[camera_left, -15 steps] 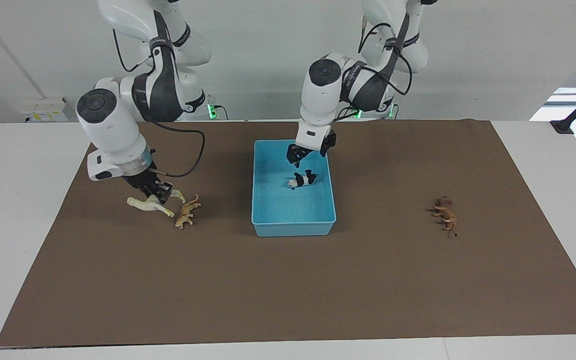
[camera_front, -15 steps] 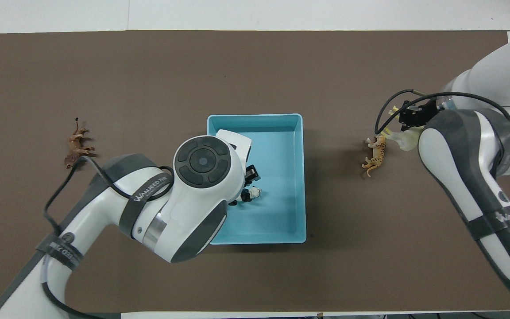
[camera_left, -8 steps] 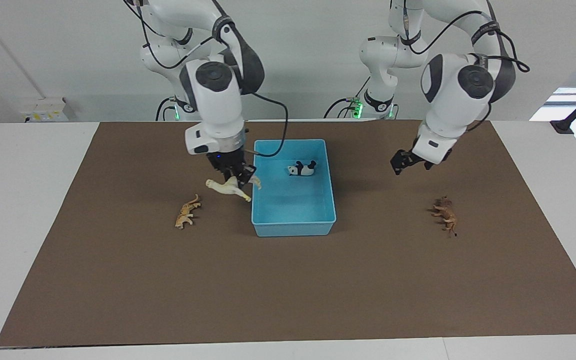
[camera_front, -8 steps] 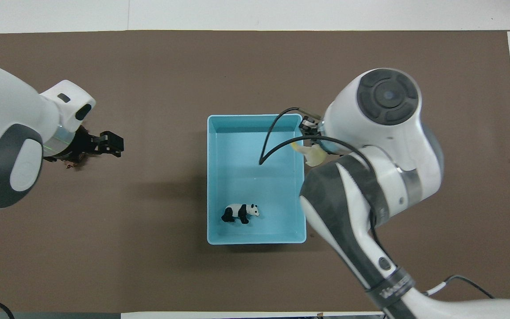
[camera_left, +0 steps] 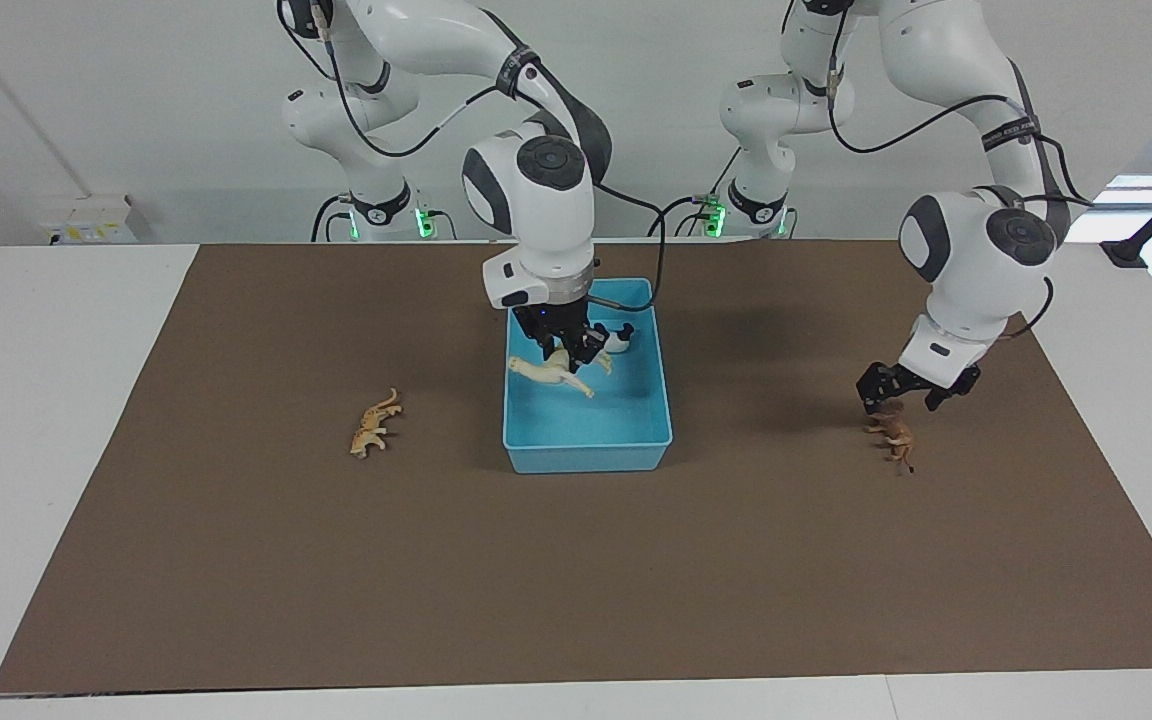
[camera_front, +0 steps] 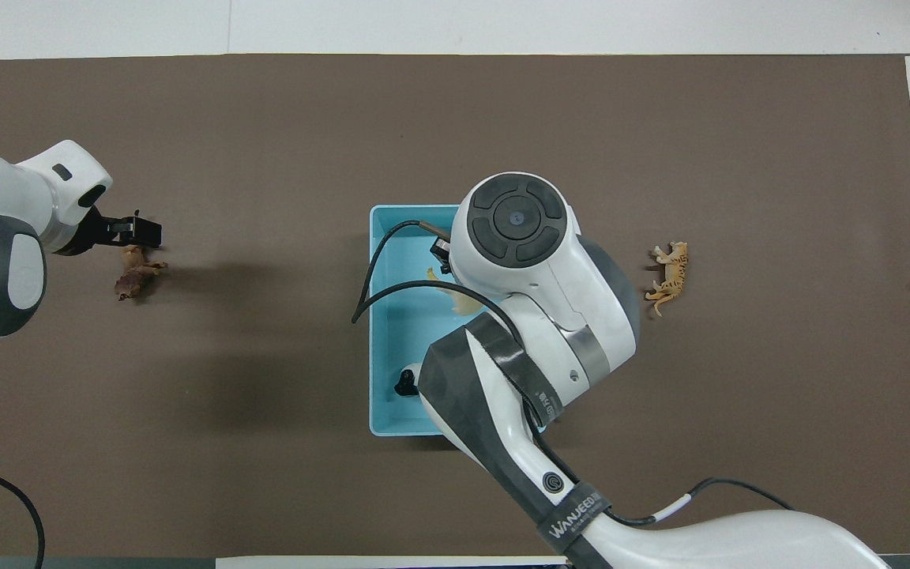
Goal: Put all toys into storage box
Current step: 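Place the cream horse in the box while the left gripper withdraws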
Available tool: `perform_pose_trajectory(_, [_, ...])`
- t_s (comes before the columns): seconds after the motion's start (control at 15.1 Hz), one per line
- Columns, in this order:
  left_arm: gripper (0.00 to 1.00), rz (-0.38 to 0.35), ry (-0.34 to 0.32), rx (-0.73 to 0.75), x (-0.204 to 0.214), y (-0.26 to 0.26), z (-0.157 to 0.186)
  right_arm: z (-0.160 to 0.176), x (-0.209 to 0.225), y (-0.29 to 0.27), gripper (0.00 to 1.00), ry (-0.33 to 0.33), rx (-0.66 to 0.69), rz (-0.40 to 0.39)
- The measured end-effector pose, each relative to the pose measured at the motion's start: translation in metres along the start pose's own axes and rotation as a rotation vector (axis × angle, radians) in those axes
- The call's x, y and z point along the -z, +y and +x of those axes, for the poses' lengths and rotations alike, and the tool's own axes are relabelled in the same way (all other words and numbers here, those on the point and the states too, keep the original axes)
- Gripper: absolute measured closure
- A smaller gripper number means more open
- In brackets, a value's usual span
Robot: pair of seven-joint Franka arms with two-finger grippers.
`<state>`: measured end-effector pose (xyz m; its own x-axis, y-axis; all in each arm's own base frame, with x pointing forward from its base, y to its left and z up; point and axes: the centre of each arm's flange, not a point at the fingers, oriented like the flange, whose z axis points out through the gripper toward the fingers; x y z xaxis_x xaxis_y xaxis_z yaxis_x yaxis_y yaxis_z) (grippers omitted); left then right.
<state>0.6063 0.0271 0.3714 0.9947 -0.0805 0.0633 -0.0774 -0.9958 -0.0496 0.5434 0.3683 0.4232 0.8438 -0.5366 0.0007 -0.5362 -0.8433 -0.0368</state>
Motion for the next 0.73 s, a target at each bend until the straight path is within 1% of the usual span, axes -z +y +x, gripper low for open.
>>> perform_pose_trajectory(0.07, [0.00, 0.000, 0.005, -0.004, -0.014, -0.010, 0.002, 0.000, -0.006, -0.003, 0.58, 0.004, -0.002, 0.008])
perform_pose_trajectory(0.2, [0.00, -0.003, 0.013, -0.006, -0.038, -0.012, 0.006, 0.008, -0.016, -0.004, 0.58, 0.010, -0.013, 0.015])
perform_pose_trajectory(0.4, [0.00, -0.010, 0.027, -0.005, -0.055, -0.005, 0.011, 0.014, -0.017, -0.003, 0.58, 0.013, -0.023, 0.014])
perform_pose_trajectory(0.46, [0.00, -0.011, 0.025, -0.004, -0.057, -0.004, 0.011, 0.014, -0.016, -0.003, 0.51, 0.013, -0.023, 0.015])
perform_pose_trajectory(0.6, [0.00, -0.012, 0.017, -0.004, -0.060, -0.004, 0.009, 0.014, -0.014, -0.004, 0.32, 0.013, -0.023, 0.013])
perform_pose_trajectory(0.66, [0.00, -0.013, 0.009, -0.005, -0.064, -0.003, 0.006, 0.015, -0.011, -0.003, 0.19, 0.010, -0.024, 0.006])
perform_pose_trajectory(0.73, [0.00, -0.014, 0.000, -0.004, -0.068, -0.003, 0.003, 0.016, -0.008, -0.003, 0.09, 0.007, -0.026, -0.001])
